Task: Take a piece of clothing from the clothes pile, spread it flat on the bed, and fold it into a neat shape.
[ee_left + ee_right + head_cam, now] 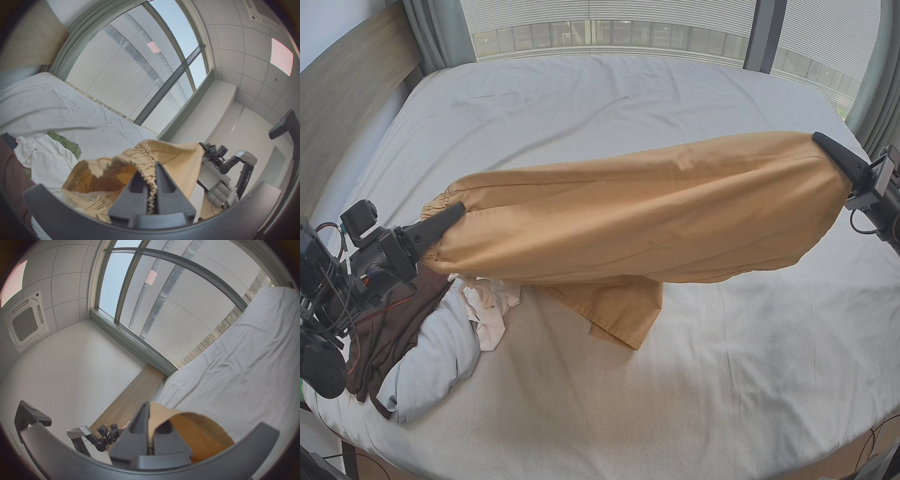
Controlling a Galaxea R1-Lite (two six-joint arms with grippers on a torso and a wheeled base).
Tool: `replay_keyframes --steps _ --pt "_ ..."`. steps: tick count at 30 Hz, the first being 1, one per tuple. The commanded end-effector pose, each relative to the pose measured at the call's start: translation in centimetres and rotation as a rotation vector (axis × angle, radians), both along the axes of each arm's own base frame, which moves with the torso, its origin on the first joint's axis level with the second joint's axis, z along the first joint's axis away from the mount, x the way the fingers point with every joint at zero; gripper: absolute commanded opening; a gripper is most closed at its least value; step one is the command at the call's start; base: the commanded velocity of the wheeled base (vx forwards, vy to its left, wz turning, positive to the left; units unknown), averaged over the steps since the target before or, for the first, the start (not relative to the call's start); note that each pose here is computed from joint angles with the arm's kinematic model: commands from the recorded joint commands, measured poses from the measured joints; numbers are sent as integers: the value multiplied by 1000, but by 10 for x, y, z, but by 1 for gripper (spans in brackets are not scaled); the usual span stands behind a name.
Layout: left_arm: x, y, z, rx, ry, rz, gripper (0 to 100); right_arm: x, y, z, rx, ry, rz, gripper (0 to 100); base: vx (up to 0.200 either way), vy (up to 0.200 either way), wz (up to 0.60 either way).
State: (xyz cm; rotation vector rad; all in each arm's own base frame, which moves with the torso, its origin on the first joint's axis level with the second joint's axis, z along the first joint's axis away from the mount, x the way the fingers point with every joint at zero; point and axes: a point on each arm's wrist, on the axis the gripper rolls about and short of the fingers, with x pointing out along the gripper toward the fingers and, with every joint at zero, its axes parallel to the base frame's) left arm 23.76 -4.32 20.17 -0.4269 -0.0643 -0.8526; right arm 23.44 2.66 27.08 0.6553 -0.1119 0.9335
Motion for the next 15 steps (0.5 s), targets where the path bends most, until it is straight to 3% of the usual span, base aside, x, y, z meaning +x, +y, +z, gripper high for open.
replay_keyframes --steps 1,8,12,15 --pt "-32 -5 17 -8 -74 -54 0 -3 0 -11 -28 43 45 0 0 0 0" --pt "-65 -6 31 -11 -90 -96 0 -9 0 -12 -33 50 53 0 0 0 0" --pt "-78 -5 44 -29 -38 -158 0 -7 -1 -11 -30 46 44 0 0 0 0" --pt "-74 -4 48 -42 -21 -150 0 -6 -2 -10 -29 34 38 0 0 0 0"
